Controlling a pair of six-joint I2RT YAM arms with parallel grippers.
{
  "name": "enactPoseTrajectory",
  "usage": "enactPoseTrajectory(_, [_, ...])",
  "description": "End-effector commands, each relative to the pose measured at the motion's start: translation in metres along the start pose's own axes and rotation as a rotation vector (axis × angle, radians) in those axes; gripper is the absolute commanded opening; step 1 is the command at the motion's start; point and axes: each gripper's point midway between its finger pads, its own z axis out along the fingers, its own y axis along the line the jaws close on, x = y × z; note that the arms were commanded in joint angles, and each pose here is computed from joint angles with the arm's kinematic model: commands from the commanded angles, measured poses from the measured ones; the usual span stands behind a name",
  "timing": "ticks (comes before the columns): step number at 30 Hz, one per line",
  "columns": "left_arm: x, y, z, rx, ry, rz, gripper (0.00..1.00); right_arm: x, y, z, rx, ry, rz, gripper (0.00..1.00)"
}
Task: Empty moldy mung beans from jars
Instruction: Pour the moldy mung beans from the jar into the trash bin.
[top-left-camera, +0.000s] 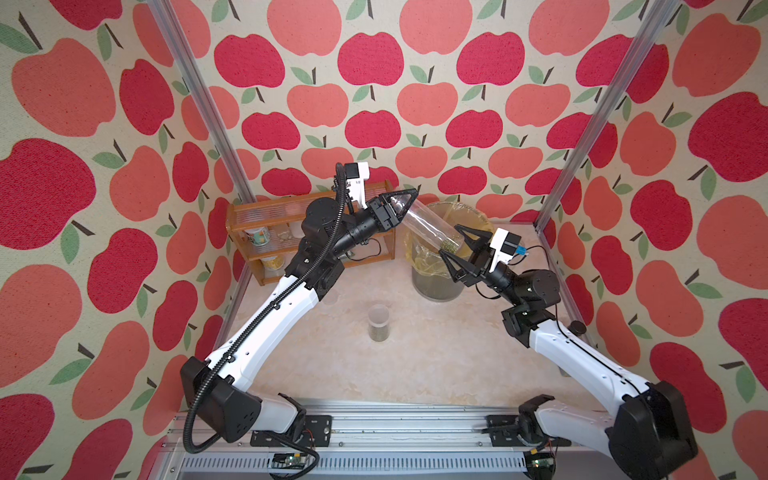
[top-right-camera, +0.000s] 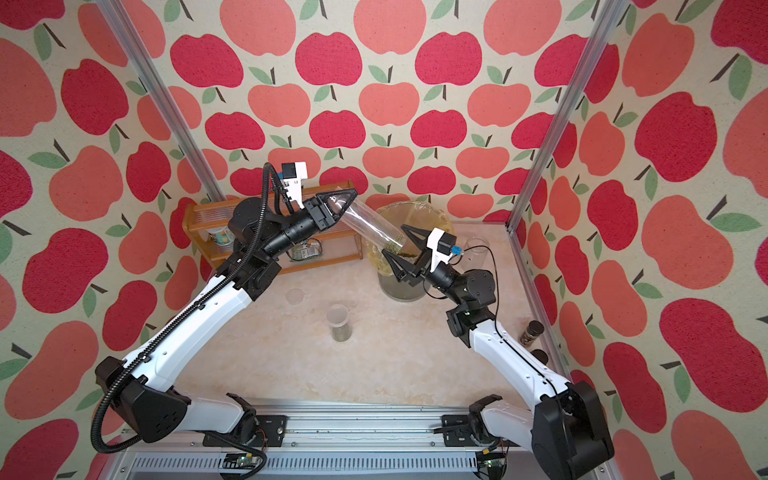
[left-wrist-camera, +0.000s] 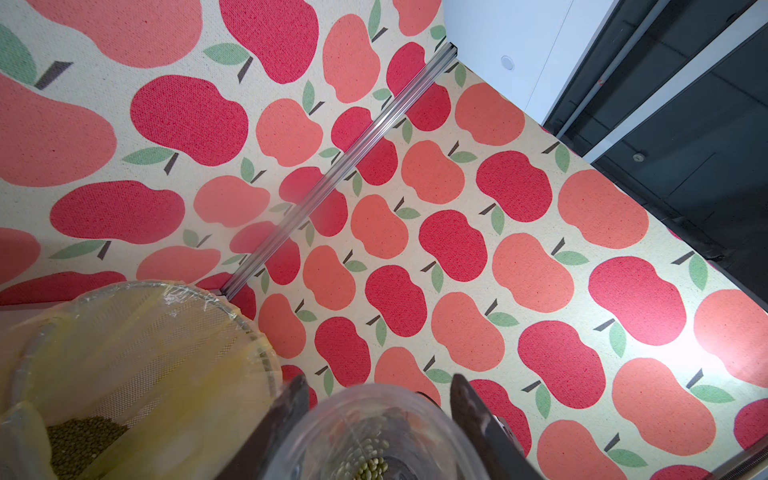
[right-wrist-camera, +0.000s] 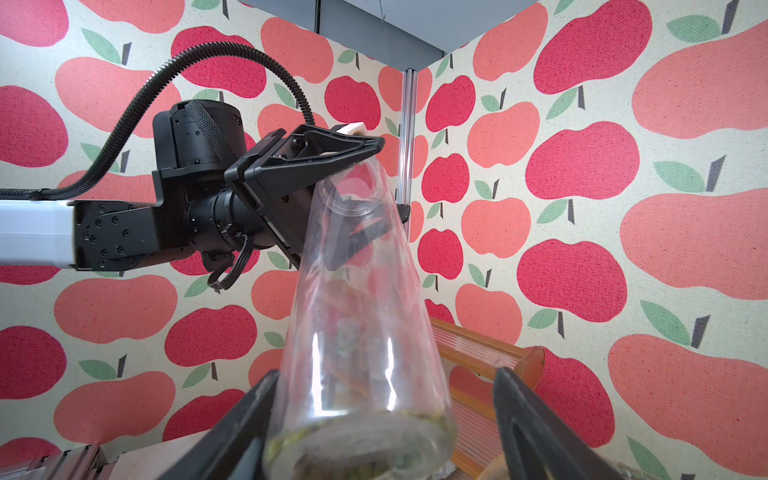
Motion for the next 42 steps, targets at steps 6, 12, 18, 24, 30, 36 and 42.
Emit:
enactPoseTrajectory(6, [0.017, -0.008, 0.007, 0.061, 0.049, -0.04, 0.33, -0.021, 0.0, 0.009, -0.024, -0.019, -0.045, 0.73])
enactPoseTrajectory(12, [0.023, -0.009, 0.019, 0.083, 0.07, -0.059, 0.32, -0.017, -0.005, 0.014, -0.014, 0.001, -0.046, 0.72])
enactPoseTrajectory(18, [0.025, -0.006, 0.031, 0.108, 0.081, -0.092, 0.31, -0.009, -0.011, 0.017, -0.001, 0.014, -0.033, 0.7])
enactPoseTrajectory(24, [0.024, -0.01, 0.032, 0.119, 0.09, -0.1, 0.3, 0.001, -0.019, 0.017, 0.02, 0.031, -0.011, 0.7])
enactPoseTrajectory(30, [0.016, -0.013, 0.019, 0.096, 0.07, -0.063, 0.3, 0.003, -0.031, 0.006, 0.068, 0.016, 0.014, 0.75])
enactPoseTrajectory(36, [0.011, -0.015, 0.011, 0.093, 0.054, -0.055, 0.3, -0.001, -0.027, 0.004, 0.043, 0.011, 0.022, 0.75])
enactPoseTrajectory(42, [0.01, -0.014, 0.011, 0.099, 0.056, -0.069, 0.3, -0.002, -0.025, 0.005, 0.029, 0.008, 0.023, 0.74])
